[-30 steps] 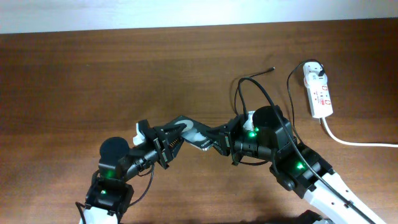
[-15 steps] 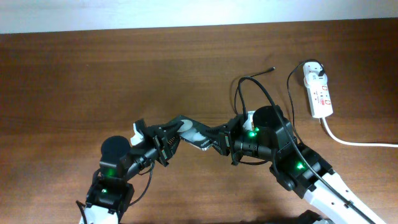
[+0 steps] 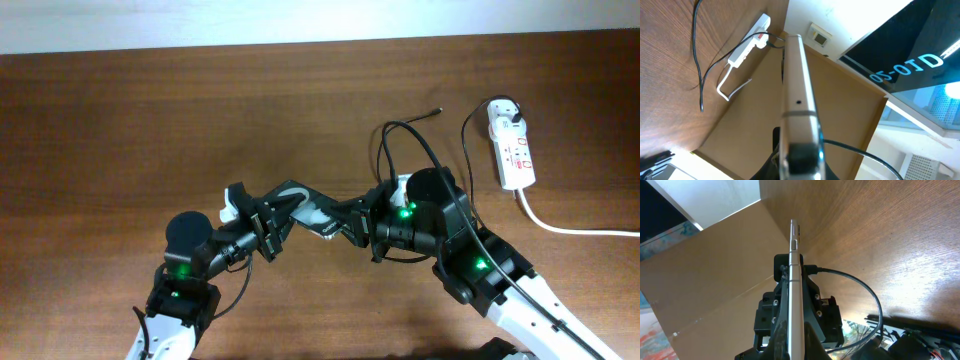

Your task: Plug charger to phone and switch on socket

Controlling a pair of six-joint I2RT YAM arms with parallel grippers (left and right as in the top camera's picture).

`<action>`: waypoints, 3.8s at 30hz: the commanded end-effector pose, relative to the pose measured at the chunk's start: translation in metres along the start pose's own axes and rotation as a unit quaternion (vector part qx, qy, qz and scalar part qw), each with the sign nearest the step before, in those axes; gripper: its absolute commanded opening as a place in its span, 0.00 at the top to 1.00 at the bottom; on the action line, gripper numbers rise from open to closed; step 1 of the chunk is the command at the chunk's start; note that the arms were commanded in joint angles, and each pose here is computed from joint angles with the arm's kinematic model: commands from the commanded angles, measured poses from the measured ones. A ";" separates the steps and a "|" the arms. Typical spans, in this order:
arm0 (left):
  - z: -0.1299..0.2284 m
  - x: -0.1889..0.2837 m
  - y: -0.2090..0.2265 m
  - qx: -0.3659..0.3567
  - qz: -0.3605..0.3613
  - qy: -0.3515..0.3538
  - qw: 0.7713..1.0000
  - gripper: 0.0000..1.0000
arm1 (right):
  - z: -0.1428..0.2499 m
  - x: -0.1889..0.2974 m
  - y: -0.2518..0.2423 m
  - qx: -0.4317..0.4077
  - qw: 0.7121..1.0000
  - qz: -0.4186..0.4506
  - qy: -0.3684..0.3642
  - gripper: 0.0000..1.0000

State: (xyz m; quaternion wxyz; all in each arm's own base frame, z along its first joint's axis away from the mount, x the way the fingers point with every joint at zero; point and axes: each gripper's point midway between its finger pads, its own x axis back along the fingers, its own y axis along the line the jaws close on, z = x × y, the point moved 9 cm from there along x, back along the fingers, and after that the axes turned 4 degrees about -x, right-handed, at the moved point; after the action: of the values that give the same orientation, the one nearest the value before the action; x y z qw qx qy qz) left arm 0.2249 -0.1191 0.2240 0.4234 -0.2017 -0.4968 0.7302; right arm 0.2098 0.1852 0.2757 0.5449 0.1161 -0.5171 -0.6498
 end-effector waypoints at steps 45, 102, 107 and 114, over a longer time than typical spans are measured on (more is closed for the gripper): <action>-0.019 -0.051 -0.003 -0.446 -0.156 0.201 0.858 1.00 | -0.052 0.055 -0.030 0.288 0.826 0.355 -0.330 0.01; -0.029 -0.050 0.002 -0.450 -0.205 0.152 0.856 1.00 | -0.302 -0.051 -0.065 0.134 0.809 0.507 -0.264 0.36; -0.029 -0.050 0.002 -0.449 -0.204 0.153 0.856 1.00 | -0.307 -0.059 -0.092 0.124 0.799 0.538 -0.240 0.62; -0.029 -0.050 0.002 -0.449 -0.204 0.153 0.856 1.00 | -0.305 -0.058 -0.095 0.121 0.796 0.545 -0.233 0.81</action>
State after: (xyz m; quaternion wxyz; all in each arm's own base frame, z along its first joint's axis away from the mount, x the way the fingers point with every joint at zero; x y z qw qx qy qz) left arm 0.2717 -0.1420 0.1948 0.5105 -0.3542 -0.7270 0.2921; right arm 0.4156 0.0568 0.0870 0.5969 -0.2535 -0.7290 -0.2192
